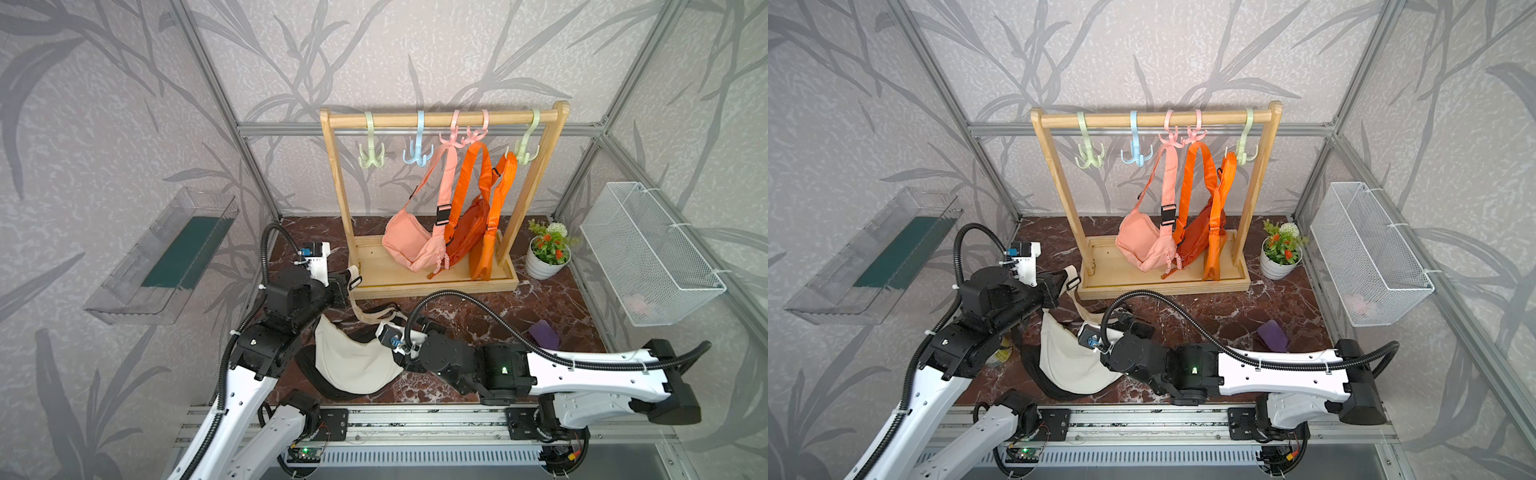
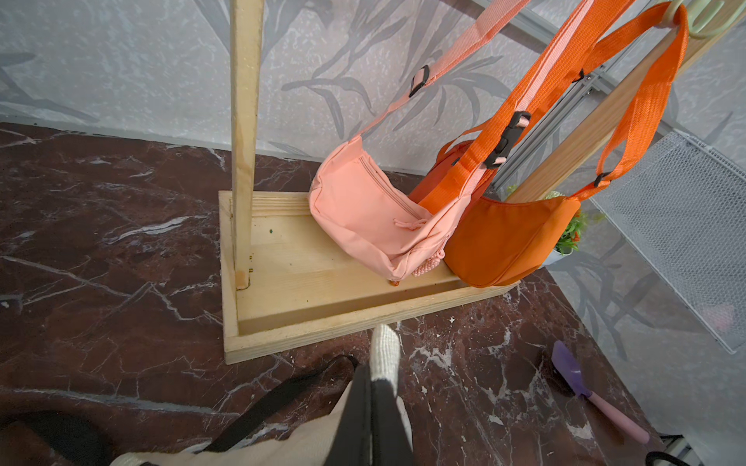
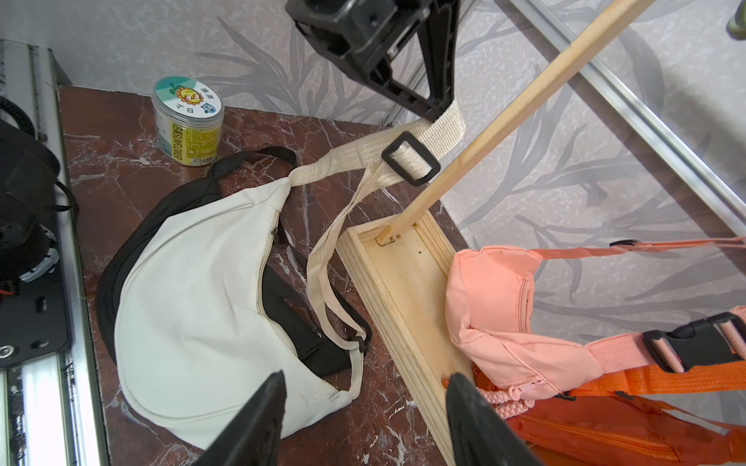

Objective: Take the bag off the hook
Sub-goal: Place the bag inside the bag.

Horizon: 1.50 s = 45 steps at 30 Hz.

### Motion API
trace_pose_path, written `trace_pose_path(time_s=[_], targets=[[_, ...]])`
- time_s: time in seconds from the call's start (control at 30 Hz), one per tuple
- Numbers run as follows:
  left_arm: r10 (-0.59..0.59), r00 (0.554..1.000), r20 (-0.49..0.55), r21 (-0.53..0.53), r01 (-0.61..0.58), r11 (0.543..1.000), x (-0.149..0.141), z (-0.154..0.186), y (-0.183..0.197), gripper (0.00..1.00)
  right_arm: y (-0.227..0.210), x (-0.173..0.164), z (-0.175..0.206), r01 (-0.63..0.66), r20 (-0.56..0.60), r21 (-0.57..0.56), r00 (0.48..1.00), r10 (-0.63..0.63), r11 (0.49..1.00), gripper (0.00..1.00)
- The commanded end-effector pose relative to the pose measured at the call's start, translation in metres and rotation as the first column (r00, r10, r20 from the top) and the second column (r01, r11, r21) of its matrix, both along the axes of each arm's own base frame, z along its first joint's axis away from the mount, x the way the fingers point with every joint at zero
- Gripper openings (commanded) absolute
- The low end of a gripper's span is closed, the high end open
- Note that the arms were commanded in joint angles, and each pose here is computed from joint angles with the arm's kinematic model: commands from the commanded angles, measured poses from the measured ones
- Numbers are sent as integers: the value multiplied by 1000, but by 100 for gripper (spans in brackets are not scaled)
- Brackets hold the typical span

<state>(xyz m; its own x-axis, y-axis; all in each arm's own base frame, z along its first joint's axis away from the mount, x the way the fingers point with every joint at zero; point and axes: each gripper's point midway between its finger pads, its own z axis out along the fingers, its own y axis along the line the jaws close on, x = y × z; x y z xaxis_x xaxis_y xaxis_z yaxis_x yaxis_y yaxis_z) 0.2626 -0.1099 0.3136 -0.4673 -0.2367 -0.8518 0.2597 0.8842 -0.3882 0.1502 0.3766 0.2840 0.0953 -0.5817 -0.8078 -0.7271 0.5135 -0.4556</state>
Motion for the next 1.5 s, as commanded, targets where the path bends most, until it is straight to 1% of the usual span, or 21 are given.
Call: trace_pose_path(time_s=[0.0, 0.03, 0.1, 0.13, 0.17, 0.2, 0.23, 0.5, 0.77, 0.9, 1.03, 1.17, 1.33, 1.47], targets=[[19, 998, 58, -26, -18, 999, 3, 14, 1, 32, 1, 10, 15, 57, -5, 89, 998, -57, 994, 65], [24, 998, 66, -27, -23, 999, 3, 16, 2, 43, 1, 12, 15, 62, -5, 92, 998, -62, 994, 65], [35, 996, 80, -26, -33, 999, 2, 20, 5, 56, 0, 14, 17, 74, -2, 98, 997, -75, 992, 66], [39, 995, 90, -26, -36, 999, 1, 23, 6, 60, -2, 16, 18, 84, 1, 102, 996, -84, 991, 66], [43, 994, 98, -27, -41, 999, 1, 25, 7, 69, -3, 18, 18, 92, 3, 106, 996, -93, 990, 66], [46, 993, 105, -27, -43, 999, 0, 27, 8, 74, -4, 19, 20, 100, 4, 113, 995, -102, 989, 66], [48, 993, 110, -25, -45, 999, -1, 29, 9, 76, -6, 21, 22, 110, 6, 120, 994, -111, 987, 66], [31, 991, 130, -19, -29, 999, -4, 34, 7, 77, -18, 32, 32, 159, 3, 188, 987, -163, 969, 66], [13, 989, 148, -32, -8, 999, -2, 39, 3, 76, -26, 39, 34, 181, -8, 205, 983, -183, 962, 66], [9, 985, 172, -43, -2, 999, 3, 48, 0, 76, -28, 45, 35, 194, -29, 224, 981, -193, 955, 66], [6, 981, 196, -49, 4, 999, 13, 60, -4, 76, -33, 59, 38, 220, -64, 251, 975, -211, 943, 66], [-24, 977, 210, -37, 33, 999, 27, 72, -14, 76, -42, 77, 44, 249, -89, 282, 968, -233, 926, 66], [-35, 968, 248, -34, 45, 998, 44, 86, -21, 76, -62, 100, 53, 307, -98, 320, 952, -291, 896, 65], [-57, 961, 272, -19, 65, 998, 60, 94, -30, 73, -83, 115, 63, 351, -100, 341, 936, -338, 872, 65]])
